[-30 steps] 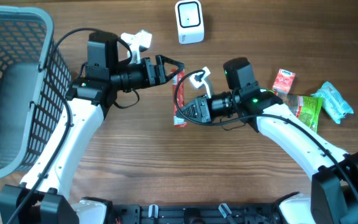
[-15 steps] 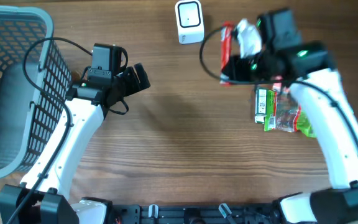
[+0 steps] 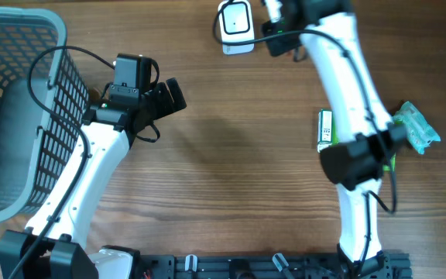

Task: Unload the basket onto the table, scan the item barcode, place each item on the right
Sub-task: 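Raise the stick's barcode up to the white scanner with the right gripper, then bring the stick back and release it on the table, right gripper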

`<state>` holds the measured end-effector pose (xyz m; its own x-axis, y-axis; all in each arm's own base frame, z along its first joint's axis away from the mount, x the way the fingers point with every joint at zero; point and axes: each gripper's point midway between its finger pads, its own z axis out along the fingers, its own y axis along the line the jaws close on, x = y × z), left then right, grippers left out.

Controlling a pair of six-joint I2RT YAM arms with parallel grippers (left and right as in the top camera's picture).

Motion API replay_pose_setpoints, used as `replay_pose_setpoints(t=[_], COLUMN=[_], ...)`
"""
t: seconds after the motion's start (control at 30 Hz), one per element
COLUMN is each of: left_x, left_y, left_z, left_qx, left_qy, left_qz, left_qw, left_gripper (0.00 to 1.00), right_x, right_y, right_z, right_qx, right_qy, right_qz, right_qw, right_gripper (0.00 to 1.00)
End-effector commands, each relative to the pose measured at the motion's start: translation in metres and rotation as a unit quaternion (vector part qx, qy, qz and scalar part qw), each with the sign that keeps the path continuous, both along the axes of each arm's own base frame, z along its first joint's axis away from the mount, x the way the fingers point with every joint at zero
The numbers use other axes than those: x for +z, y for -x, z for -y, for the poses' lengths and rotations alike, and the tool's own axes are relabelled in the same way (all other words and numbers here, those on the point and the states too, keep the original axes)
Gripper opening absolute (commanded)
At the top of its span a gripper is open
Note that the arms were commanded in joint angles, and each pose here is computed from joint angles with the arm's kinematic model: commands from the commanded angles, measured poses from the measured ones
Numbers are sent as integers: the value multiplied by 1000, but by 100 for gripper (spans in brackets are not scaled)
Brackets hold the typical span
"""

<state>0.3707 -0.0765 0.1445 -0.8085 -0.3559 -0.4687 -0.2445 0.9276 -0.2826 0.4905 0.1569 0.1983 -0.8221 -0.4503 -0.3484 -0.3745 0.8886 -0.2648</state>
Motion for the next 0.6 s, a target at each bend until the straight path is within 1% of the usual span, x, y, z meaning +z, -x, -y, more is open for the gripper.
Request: replay_pose_setpoints(t=[0.0,0.17,0.27,0.3,0.37,0.47,0.57], left_x=[1,1,1,1,1,1,1], left_y=[-2,-2,-2,-2,-2,-2,-2], left_z=[-4,-4,-4,-4,-4,-4,-4], left_qx=[0,0,0,0,0,0,0], left_qy=[-9,-9,-9,-9,-9,-9,-9], left_qz=[3,3,3,3,3,3,3], left_qw=[1000,1000,1000,1000,1000,1000,1000], left_gripper=[100,100,100,100,100,100,100], right_x=[-24,-72,-83,-86,-99,-122,-133], right_y=[-22,-54,-81,-85,-88,-89,-89], right_z=[2,-28,-10,-8,-10,-24,-27], right_qx=[34,119,70,60,64,86,91], right_qy=[128,175,263,275,274,236,230], right_qz=[24,38,84,92,89,75,69], right_qw=[991,976,959,955,956,965,966], right_gripper=[4,4,4,4,4,4,4])
